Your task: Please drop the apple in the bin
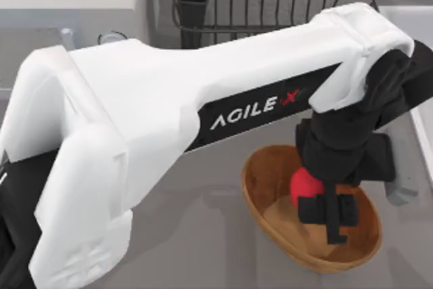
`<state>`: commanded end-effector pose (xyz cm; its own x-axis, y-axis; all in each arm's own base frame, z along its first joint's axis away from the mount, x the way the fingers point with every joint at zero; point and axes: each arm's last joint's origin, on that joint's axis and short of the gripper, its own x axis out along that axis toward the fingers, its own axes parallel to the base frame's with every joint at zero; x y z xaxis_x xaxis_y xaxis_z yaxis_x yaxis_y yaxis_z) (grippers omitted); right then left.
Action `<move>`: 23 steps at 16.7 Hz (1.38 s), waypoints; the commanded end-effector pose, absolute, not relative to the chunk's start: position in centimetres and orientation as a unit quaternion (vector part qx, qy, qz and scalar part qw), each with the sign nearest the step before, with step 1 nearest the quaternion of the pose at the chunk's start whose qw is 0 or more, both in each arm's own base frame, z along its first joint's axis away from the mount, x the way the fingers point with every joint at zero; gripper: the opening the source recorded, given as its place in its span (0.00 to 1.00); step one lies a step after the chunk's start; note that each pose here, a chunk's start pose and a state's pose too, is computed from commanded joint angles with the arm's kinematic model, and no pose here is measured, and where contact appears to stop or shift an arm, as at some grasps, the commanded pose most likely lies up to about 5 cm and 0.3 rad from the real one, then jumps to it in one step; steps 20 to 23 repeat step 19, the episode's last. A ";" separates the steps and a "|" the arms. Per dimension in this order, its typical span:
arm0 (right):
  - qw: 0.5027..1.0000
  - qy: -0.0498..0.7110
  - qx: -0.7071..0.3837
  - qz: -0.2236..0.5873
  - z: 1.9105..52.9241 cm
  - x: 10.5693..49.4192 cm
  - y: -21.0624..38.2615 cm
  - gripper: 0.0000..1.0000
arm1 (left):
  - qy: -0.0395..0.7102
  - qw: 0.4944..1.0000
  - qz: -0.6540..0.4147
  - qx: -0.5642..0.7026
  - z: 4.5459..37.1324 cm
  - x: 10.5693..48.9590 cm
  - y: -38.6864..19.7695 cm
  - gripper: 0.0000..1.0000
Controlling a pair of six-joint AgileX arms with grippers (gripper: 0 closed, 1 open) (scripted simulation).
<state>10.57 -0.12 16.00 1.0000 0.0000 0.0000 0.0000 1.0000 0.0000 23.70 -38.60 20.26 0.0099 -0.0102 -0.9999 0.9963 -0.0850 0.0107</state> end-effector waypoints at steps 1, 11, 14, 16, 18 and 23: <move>1.000 0.000 0.000 0.000 16.0 10.6 -0.1 1.00 | 0.473 0.483 -0.521 0.521 20.3 23.7 -38.6 0.08; 1.000 0.000 0.000 0.000 16.0 10.6 -0.1 1.00 | 0.473 0.483 -0.521 0.521 20.3 23.7 -38.6 0.83; 1.000 0.000 0.000 0.000 16.0 10.6 -0.1 1.00 | 0.473 0.483 -0.521 0.521 20.3 23.7 -38.6 1.00; 1.000 0.000 0.000 0.000 16.0 10.6 -0.1 1.00 | 0.473 0.483 -0.521 0.521 20.3 23.7 -38.6 1.00; 1.000 0.000 0.000 0.000 16.0 10.6 -0.1 1.00 | 0.473 0.483 -0.521 0.521 20.3 23.7 -38.6 1.00; 1.000 0.000 0.000 0.000 16.0 10.6 -0.1 1.00 | 0.473 0.483 -0.521 0.521 20.3 23.7 -38.6 1.00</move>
